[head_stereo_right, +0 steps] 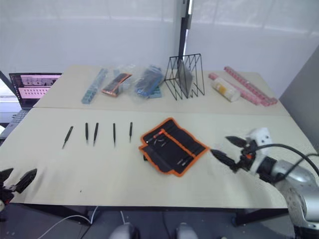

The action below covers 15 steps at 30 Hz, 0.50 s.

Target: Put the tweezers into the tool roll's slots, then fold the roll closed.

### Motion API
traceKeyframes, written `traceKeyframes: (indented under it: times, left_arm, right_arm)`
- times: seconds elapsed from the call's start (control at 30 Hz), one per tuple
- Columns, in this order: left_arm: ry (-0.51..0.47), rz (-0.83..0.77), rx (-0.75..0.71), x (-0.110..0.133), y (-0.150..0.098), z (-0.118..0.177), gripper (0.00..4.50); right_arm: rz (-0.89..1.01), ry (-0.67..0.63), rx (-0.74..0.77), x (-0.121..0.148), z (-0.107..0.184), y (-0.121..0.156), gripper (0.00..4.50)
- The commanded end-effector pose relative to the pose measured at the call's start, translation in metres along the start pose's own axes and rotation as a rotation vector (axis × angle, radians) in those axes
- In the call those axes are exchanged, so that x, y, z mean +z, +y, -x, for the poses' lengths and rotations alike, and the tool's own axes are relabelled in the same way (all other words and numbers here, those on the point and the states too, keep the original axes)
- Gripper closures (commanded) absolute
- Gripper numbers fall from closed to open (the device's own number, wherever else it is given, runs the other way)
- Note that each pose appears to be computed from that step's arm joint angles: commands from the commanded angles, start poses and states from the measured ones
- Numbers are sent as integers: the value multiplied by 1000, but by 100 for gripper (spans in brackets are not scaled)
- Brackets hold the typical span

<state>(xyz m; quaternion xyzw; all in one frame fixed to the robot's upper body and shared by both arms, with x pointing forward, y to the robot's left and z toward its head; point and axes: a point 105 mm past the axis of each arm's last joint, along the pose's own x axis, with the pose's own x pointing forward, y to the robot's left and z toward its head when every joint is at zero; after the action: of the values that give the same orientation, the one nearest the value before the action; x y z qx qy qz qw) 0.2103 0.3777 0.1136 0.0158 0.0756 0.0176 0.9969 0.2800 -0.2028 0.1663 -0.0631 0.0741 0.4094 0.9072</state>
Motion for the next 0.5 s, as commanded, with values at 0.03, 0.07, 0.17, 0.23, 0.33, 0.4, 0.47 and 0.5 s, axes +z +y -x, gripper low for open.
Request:
traceKeyframes:
  times: [0.03, 0.07, 0.17, 0.23, 0.33, 0.4, 0.47, 0.5]
  left_arm:
    - [-40, 6, 2, 18, -19, -12, 5]
    - [-41, 14, 23, 20, -24, -19, 5]
    - [-32, 26, 64, 26, -32, -37, 5]
    - [-27, 38, 86, 27, -35, -47, 5]
    - [19, 38, 66, 23, -44, -63, 5]
    - [67, 28, 46, 17, -49, -74, 5]
    - [84, 38, 64, 15, -44, -82, 5]
    - [98, 33, 55, 13, -44, -87, 5]
  right_arm:
    - [51, 0, 190, 17, -12, 18, 0]
    - [75, 0, 257, 23, -18, 25, 0]
    - [127, -1, 393, 35, -31, 40, 0]
    - [140, -10, 432, 40, -37, 44, 0]
    - [139, -23, 452, 42, -43, 47, 0]
    - [130, -29, 459, 42, -45, 49, 0]
    - [125, -32, 464, 41, -46, 52, 0]
    - [124, -32, 464, 40, -47, 54, 0]
